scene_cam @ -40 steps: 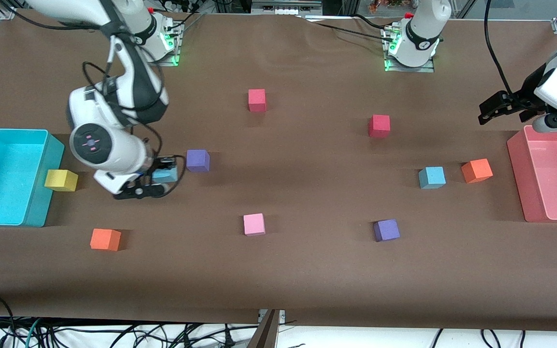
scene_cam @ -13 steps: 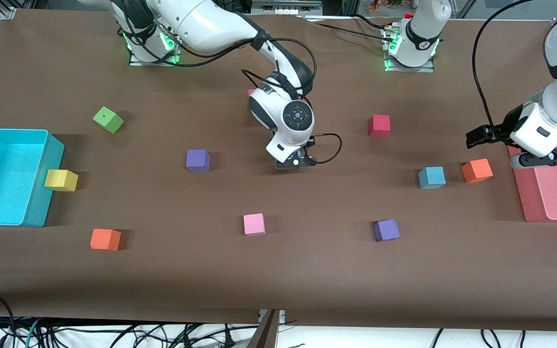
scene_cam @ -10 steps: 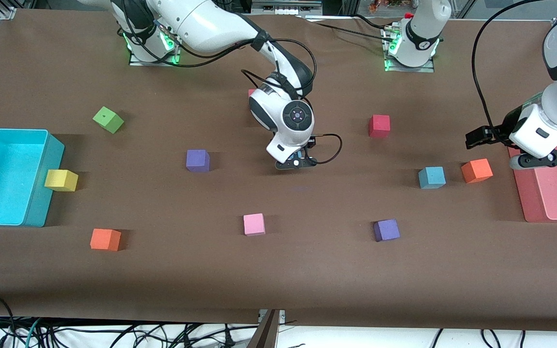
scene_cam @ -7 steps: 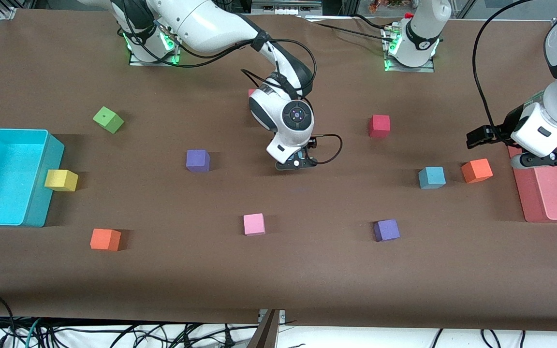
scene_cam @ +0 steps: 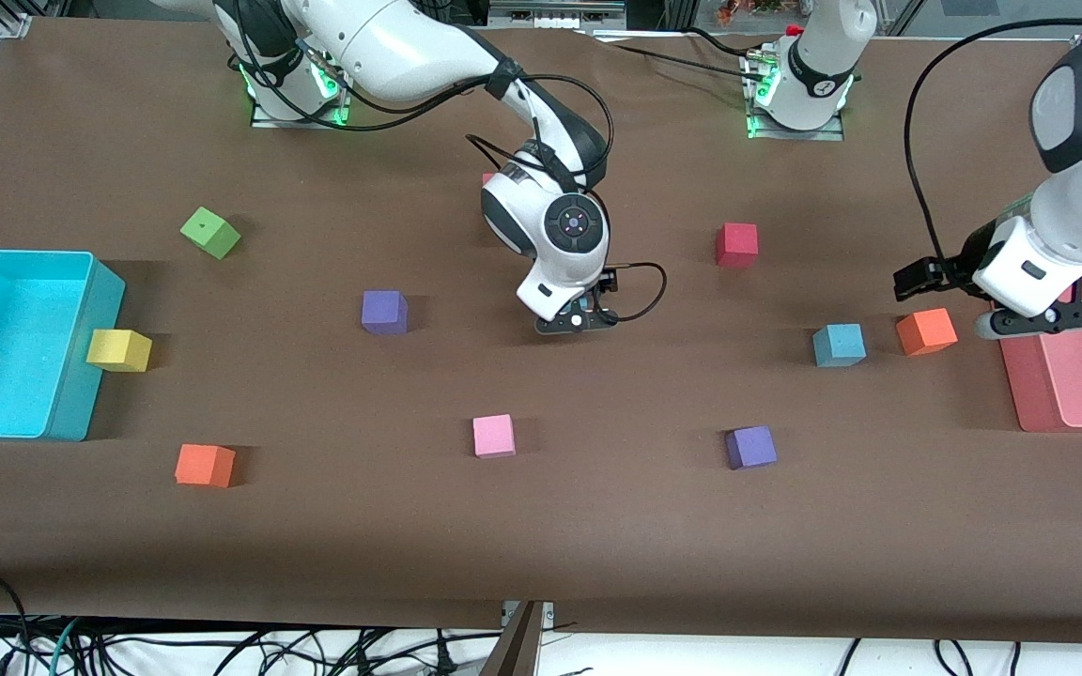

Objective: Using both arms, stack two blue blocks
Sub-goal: 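Lower the cube with the right gripper while the left gripper reaches another cube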

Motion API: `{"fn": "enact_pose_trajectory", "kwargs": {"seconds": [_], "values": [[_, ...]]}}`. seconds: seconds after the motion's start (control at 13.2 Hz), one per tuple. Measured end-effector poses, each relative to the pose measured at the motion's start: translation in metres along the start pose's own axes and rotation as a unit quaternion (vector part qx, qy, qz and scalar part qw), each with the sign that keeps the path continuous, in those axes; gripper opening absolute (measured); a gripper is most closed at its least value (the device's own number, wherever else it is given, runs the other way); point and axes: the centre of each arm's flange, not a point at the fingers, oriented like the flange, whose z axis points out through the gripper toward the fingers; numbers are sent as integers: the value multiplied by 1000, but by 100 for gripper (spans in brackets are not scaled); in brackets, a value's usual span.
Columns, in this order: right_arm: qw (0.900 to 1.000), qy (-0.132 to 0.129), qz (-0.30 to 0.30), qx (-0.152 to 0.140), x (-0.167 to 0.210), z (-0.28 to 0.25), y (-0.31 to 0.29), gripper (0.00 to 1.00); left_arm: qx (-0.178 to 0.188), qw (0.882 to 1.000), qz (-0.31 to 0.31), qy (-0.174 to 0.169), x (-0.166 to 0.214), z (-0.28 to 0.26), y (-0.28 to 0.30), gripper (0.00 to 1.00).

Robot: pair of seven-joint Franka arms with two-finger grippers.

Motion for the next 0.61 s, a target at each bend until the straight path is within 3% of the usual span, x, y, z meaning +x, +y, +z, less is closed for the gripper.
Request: {"fn": "enact_pose_trajectory", "kwargs": {"seconds": [0.38,0.61], "values": [[994,-11,-105,-5,22,-39,37,100,-2,1000,0,21,4,61,1,100],[975,-21,-221,7,30,-52,54,100,-2,1000,0,30,8,111,2,100]]}}
